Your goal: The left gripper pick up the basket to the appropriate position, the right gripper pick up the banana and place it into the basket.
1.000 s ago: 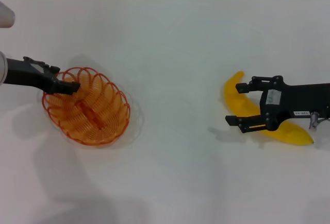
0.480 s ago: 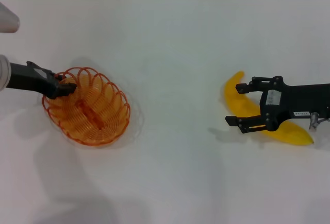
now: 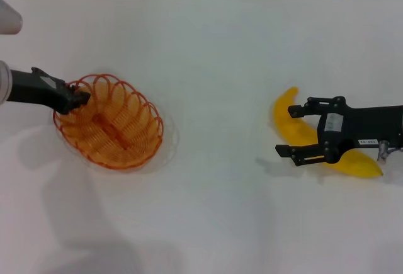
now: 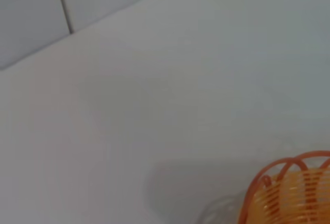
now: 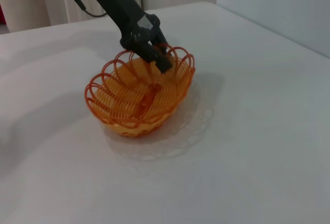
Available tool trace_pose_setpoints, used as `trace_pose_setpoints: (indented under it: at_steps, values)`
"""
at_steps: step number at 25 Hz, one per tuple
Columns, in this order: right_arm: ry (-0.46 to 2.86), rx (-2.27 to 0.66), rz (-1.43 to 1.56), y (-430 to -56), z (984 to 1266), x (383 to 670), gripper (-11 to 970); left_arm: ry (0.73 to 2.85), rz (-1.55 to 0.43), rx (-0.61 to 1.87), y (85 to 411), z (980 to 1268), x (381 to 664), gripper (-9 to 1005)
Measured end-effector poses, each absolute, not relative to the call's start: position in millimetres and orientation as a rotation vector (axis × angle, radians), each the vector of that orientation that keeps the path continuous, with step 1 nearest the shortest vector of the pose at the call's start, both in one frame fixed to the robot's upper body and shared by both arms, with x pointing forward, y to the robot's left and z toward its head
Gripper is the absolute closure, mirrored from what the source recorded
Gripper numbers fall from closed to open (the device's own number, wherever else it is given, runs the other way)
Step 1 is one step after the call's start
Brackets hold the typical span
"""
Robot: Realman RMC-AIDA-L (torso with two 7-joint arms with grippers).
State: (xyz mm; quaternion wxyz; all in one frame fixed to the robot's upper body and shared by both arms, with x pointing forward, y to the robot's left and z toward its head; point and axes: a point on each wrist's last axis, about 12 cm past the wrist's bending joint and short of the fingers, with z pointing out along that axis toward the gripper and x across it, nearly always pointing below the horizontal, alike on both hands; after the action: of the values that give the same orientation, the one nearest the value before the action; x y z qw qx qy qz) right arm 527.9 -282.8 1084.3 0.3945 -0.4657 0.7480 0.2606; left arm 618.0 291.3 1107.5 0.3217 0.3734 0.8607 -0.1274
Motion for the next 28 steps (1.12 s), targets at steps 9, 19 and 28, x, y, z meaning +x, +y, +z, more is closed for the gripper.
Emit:
trace_pose_setpoints:
  at_steps: [9,19,28]
  values:
    - [1.902,-1.173,0.663,-284,1083,528,85,2.207,-0.35,0.983,288,1115,620,840]
    - [1.896,-1.186,0.664,-281,1084,529,86,2.133,-0.365,0.991,279,1124,626,870]
    - [1.893,-1.19,0.661,-281,1085,531,86,2.077,-0.349,0.961,268,1125,634,903]
